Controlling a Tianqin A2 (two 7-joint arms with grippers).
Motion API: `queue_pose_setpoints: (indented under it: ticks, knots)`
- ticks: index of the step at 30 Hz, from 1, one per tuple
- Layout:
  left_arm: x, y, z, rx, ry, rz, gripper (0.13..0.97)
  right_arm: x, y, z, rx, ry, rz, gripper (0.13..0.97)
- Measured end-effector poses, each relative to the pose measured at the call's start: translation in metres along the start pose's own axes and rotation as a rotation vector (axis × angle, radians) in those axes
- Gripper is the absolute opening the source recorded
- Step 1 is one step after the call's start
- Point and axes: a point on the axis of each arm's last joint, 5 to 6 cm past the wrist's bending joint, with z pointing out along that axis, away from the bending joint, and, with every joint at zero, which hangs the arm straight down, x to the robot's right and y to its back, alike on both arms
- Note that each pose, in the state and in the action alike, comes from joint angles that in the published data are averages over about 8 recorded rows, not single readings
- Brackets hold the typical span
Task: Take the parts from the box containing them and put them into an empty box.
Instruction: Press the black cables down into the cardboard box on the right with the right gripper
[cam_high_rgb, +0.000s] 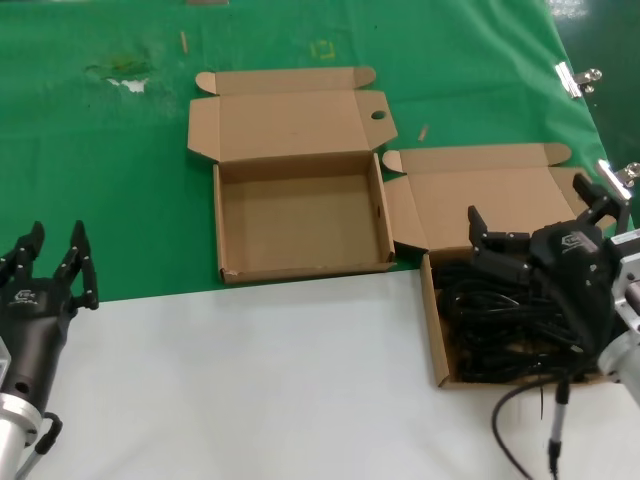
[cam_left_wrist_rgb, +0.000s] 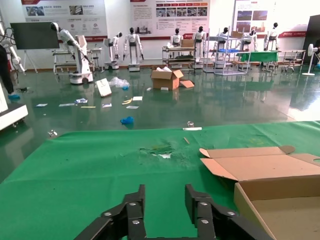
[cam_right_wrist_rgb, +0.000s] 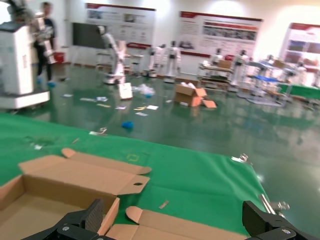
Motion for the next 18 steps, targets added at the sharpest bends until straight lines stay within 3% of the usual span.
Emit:
queue_pose_setpoints:
  ticks: [8,18]
  knots:
    - [0.0,0.0,0.0,0.0,0.0,0.0,0.281,0.029,-0.015,-0.001,0.004,-0.128,-0.165,0.966]
    - [0.0,0.0,0.0,0.0,0.0,0.0,0.164,0.062,-0.06,0.007,-0.029,-0.395,-0.48,0.966]
